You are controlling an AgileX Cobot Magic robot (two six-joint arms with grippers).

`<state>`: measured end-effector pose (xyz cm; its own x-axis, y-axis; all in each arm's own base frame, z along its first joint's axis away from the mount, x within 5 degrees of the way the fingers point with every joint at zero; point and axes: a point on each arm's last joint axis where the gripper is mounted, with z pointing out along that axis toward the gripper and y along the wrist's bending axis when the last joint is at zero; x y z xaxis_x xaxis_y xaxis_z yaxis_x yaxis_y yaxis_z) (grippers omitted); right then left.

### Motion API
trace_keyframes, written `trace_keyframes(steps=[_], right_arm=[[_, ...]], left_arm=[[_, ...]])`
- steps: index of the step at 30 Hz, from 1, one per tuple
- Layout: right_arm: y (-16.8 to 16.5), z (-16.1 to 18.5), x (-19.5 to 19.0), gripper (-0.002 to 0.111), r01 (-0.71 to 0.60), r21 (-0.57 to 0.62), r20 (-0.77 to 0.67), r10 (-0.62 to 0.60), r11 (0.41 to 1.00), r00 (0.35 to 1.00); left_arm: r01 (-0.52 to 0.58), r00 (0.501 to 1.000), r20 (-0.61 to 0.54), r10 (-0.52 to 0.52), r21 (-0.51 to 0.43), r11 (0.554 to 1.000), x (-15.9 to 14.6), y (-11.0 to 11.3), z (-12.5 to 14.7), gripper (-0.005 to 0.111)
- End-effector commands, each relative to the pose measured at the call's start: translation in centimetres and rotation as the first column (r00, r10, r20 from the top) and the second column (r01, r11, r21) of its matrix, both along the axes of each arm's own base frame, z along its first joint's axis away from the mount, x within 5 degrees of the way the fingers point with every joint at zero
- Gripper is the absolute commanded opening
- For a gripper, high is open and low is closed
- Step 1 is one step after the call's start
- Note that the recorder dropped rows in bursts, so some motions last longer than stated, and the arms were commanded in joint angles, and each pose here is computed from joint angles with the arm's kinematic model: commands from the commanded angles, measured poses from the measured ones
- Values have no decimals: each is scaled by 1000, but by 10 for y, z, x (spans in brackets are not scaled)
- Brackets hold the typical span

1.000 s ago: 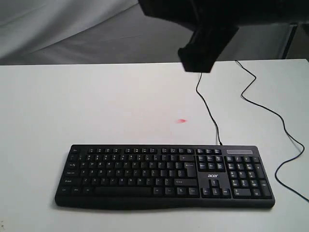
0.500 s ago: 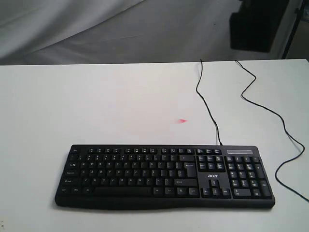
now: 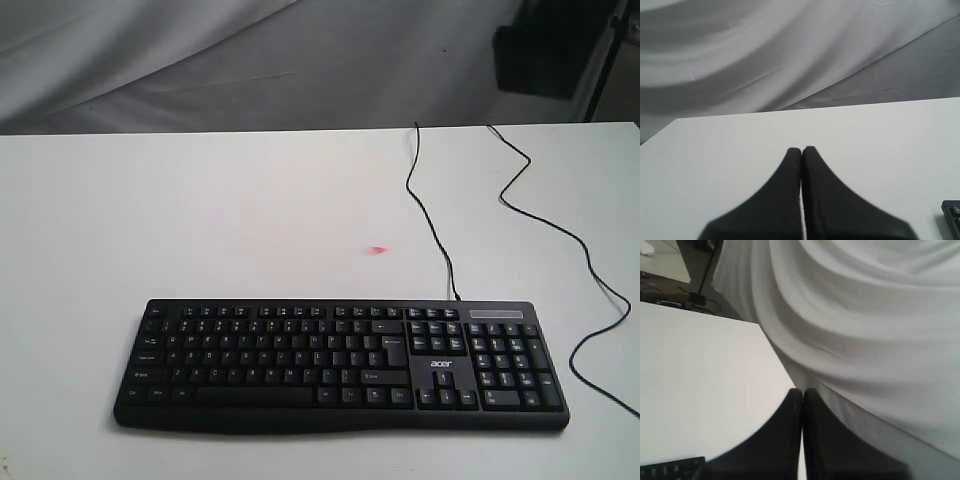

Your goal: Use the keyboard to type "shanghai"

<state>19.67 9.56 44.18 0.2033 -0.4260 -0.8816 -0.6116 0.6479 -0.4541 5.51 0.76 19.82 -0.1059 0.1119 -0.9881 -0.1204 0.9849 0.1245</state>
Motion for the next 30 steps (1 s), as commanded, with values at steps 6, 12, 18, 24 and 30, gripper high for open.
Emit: trace_keyframes(steps=[6,12,18,24,30], right_arm=[[-23,25,-44,0,108,-36,144,-102,994,984],[-44,35,-64,0,237,151,58,-248,960,967],[-68,39,-93,0,394,327,-46,-402,859,915],[-80,18,-120,0,471,363,-55,-486,804,872],[-85,-25,-143,0,534,354,-73,-547,768,834]], left_arm=[[4,1000,-5,-4,-4,1000,0,0,-2,1],[4,1000,-5,-4,-4,1000,0,0,-2,1],[4,1000,-5,-4,-4,1000,0,0,-2,1],[4,1000,-5,-4,-4,1000,0,0,-2,1],[4,1000,-5,-4,-4,1000,0,0,-2,1]])
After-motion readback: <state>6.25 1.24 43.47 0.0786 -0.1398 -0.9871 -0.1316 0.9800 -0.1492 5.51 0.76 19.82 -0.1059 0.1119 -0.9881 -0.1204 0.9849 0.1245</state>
